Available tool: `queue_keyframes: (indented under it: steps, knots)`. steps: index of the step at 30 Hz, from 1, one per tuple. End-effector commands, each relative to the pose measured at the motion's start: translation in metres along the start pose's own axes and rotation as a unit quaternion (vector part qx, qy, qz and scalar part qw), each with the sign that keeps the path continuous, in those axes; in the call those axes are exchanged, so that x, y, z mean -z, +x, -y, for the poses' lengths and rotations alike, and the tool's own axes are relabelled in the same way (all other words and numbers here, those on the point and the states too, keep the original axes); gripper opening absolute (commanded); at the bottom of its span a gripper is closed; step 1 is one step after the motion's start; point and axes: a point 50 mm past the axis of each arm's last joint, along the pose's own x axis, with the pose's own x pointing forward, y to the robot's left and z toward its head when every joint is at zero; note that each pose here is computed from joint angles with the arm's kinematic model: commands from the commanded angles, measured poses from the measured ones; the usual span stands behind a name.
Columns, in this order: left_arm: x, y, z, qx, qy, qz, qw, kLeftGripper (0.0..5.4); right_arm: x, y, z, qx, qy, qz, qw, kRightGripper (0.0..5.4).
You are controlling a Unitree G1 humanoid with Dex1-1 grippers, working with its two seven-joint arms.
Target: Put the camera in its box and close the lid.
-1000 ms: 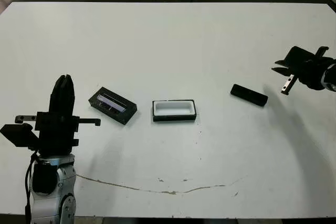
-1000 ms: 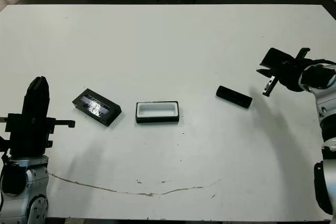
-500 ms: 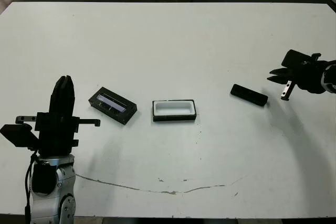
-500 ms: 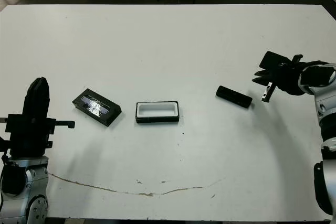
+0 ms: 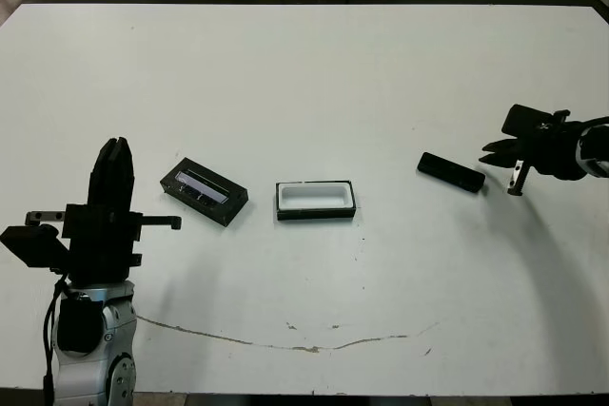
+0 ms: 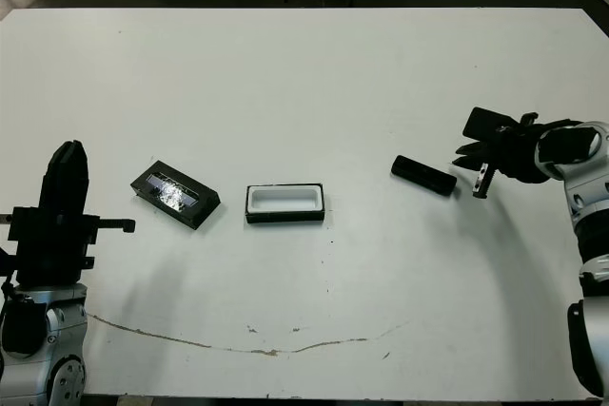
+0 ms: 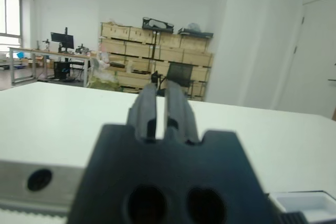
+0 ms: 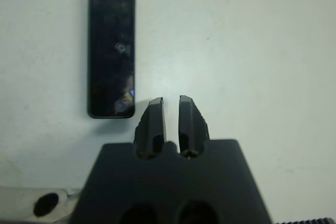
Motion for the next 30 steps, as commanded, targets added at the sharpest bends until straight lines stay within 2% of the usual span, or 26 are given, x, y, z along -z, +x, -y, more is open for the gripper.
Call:
queue_keyframes:
  steps: [1, 7, 9, 13, 17, 21, 30]
  knots:
    - [0.005, -0.003, -0.002, -0.001, -0.005, -0.018, 1.0, 0.01, 0.006, 0.005, -0.009, -0.019, 0.01, -0.001, 1.0, 0.0]
    - [0.005, -0.004, -0.002, -0.002, -0.007, -0.02, 1.0, 0.01, 0.007, 0.006, -0.013, -0.021, 0.014, -0.005, 1.0, 0.0]
    - [0.005, -0.004, -0.002, -0.004, -0.008, -0.023, 1.0, 0.01, 0.008, 0.008, -0.016, -0.022, -0.002, 0.002, 1.0, 0.0]
    - [0.005, -0.005, -0.003, -0.005, -0.013, -0.024, 1.0, 0.01, 0.01, 0.011, -0.018, -0.031, 0.013, -0.005, 0.999, 0.0]
    - [0.004, -0.005, -0.002, -0.005, -0.011, -0.025, 1.0, 0.01, 0.009, 0.013, -0.02, -0.033, -0.007, -0.014, 0.999, 0.0]
    - [0.004, -0.004, -0.002, -0.006, -0.013, -0.026, 1.0, 0.01, 0.01, 0.014, -0.023, -0.042, 0.007, 0.006, 0.999, 0.0]
    - [0.005, -0.004, -0.003, -0.002, -0.008, -0.02, 1.0, 0.01, 0.008, 0.012, -0.026, -0.055, -0.002, 0.019, 0.998, 0.0]
